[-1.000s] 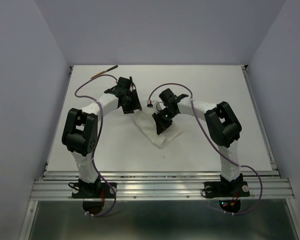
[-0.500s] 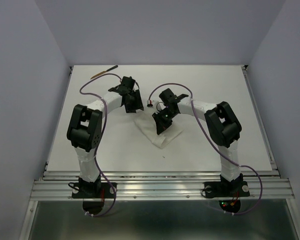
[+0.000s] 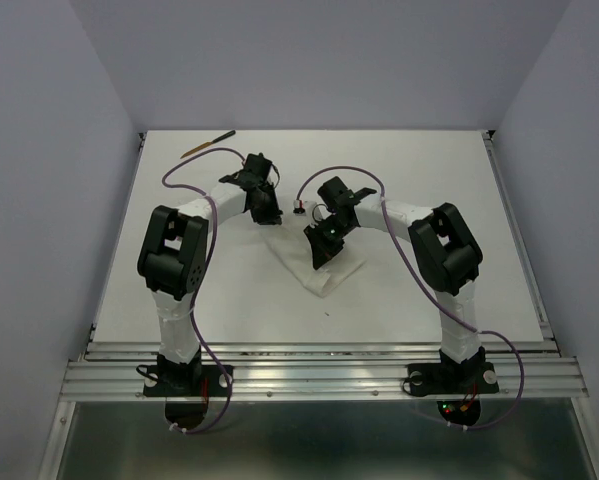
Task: Fold the napkin into a case and place the utensils inside
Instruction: Fold the lower triangle-folded napkin at the center of the board, then smooth out the 2/3-rectangle-folded napkin at the center of the board.
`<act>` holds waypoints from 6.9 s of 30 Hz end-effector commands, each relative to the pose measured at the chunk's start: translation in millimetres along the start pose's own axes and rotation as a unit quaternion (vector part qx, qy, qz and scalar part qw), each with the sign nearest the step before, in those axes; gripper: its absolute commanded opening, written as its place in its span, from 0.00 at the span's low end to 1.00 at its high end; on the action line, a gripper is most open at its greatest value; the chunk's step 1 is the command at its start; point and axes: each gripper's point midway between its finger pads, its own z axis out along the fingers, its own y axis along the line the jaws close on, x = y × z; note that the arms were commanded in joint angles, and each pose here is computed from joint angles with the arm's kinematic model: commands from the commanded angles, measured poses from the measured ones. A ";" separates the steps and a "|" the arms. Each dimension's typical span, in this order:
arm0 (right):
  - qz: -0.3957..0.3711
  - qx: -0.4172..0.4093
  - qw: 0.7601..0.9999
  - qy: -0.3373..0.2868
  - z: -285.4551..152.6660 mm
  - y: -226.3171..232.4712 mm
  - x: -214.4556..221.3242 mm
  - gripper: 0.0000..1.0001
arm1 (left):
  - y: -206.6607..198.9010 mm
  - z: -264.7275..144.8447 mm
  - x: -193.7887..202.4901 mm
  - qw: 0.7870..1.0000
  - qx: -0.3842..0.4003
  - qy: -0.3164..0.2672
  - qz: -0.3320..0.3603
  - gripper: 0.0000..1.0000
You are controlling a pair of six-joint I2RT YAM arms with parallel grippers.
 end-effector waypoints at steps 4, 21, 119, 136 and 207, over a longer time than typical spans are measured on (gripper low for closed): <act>-0.010 0.007 1.000 -0.011 -4.8 -3.1 -13.2 0.01 | -9.2 -8.6 -15.9 1.000 -0.001 -0.021 0.009 0.00; -0.020 0.041 0.999 -0.013 -21.0 -5.9 -19.0 0.01 | 5.7 -15.8 -34.7 0.997 -0.031 -0.060 -0.037 0.00; 0.061 0.136 0.974 -0.172 -80.1 23.0 -61.8 0.41 | 22.3 8.1 44.2 0.999 0.011 0.049 -0.013 0.00; 0.075 0.106 0.979 -0.157 -18.0 80.2 -45.6 0.03 | 23.0 9.1 41.3 0.999 0.005 0.048 -0.011 0.00; 0.104 0.234 0.961 -0.109 -2.1 9.2 45.3 0.01 | 27.6 11.6 38.1 0.999 -0.010 0.049 0.000 0.00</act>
